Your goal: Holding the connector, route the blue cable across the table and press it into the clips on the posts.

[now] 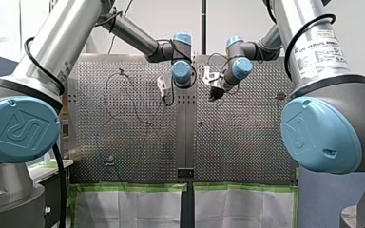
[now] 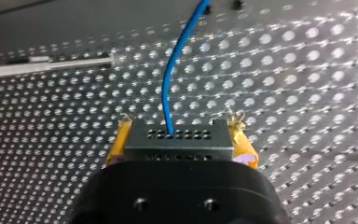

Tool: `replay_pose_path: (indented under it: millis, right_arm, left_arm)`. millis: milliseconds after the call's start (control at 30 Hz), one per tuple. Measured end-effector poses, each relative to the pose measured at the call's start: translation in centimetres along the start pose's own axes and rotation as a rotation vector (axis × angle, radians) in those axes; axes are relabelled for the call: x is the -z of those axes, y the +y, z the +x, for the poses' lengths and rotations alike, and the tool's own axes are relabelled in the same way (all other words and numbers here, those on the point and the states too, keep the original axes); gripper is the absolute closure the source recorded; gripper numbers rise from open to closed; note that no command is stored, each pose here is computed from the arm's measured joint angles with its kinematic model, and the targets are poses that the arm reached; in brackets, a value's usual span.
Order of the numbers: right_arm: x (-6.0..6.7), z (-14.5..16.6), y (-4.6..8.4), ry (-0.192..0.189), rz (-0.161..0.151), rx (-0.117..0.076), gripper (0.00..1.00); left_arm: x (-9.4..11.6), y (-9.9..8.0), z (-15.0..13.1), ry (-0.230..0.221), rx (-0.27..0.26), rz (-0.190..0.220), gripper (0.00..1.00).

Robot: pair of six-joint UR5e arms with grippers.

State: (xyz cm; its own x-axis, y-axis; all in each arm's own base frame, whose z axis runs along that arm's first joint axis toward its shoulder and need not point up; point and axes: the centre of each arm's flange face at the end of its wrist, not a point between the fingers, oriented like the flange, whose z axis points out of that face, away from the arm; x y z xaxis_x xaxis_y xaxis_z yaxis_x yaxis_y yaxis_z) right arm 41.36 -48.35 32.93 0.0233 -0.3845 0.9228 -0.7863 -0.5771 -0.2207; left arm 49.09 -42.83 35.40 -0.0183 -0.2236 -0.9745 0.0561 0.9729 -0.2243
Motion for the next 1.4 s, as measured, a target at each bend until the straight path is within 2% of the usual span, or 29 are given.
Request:
replay_pose_path:
  millis: [200,367,500,700,800,933,1100,1267,1400]
  right_arm:
    - [0.2,-1.8,0.7,-0.018,-0.011,-0.009,1.00]
    - [0.3,-2.3,1.0,-0.027,-0.019,-0.009,1.00]
    - [0.5,-3.0,1.3,-0.040,-0.025,0.002,1.00]
    - [0.9,-4.9,2.1,-0.075,-0.041,0.033,1.00]
    - [1.1,-6.0,2.4,-0.089,-0.046,0.037,1.00]
    - [1.3,-7.3,2.8,-0.103,-0.051,0.032,1.00]
    - [1.2,-8.1,3.1,-0.096,-0.052,0.023,1.00]
    - [0.9,-8.5,3.5,-0.080,-0.054,0.012,1.00]
    - [0.3,-9.3,4.0,-0.086,-0.058,0.005,1.00]
  left_arm:
    - [-0.1,1.3,2.4,0.007,-0.016,0.000,1.00]
    - [0.1,2.0,3.9,0.012,-0.022,0.017,1.00]
    - [0.4,2.6,6.5,0.033,-0.036,0.032,1.00]
    - [0.8,3.6,11.5,0.083,-0.062,0.054,1.00]
    - [1.0,4.2,13.3,0.099,-0.068,0.058,1.00]
    - [1.6,5.0,14.9,0.106,-0.069,0.065,1.00]
    - [2.7,5.8,16.5,0.115,-0.067,0.085,1.00]
    - [4.0,6.7,18.1,0.147,-0.074,0.100,1.00]
    - [5.2,7.4,19.3,0.181,-0.076,0.108,1.00]
